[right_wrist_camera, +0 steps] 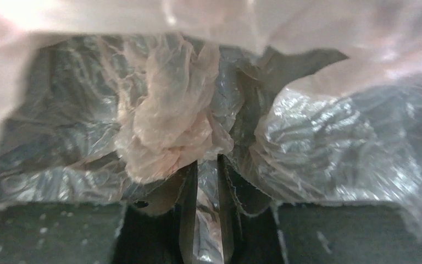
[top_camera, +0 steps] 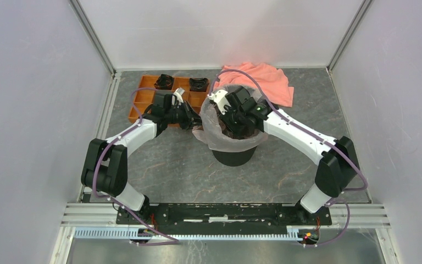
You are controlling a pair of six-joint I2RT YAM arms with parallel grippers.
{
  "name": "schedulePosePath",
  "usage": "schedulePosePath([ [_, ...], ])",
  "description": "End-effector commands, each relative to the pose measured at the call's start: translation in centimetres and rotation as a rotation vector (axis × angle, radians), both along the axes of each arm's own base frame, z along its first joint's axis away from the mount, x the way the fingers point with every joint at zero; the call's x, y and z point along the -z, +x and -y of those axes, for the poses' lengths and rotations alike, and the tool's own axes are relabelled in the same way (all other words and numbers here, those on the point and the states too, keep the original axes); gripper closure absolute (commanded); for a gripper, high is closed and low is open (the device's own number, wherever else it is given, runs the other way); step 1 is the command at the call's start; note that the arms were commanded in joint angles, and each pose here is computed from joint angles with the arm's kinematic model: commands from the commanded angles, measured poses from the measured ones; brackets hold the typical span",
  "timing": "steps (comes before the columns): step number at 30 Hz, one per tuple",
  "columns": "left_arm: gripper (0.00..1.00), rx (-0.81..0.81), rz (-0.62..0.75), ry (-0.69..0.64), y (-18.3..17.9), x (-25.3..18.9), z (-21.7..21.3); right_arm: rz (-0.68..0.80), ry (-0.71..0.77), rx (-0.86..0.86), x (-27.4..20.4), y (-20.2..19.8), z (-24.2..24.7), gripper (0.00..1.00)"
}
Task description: Put the trash bags into the trash bin
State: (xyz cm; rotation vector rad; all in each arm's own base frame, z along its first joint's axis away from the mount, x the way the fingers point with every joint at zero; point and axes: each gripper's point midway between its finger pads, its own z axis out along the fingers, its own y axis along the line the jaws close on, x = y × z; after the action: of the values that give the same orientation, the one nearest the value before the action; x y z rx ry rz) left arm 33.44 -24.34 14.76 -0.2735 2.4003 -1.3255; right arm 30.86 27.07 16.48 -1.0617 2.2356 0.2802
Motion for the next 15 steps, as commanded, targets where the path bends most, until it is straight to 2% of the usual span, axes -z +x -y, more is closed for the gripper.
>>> schedulePosePath([
  [1, 0.89, 0.026, 0.115, 0.009, 0.8, -2.4, 0.1, -0.016, -0.024, 0.016, 2.3, 0.6, -0.3, 0.75],
  [10, 0.85, 0.023, 0.126, 0.016, 0.8, -2.8, 0.0, -0.002, 0.017, 0.076, 4.8, 0.4, 0.1, 0.74],
  [15, 0.83, 0.024, 0.132, 0.016, 0.8, -2.9, 0.0, -0.002, 0.051, 0.088, 6.4, 0.3, -0.3, 0.68],
])
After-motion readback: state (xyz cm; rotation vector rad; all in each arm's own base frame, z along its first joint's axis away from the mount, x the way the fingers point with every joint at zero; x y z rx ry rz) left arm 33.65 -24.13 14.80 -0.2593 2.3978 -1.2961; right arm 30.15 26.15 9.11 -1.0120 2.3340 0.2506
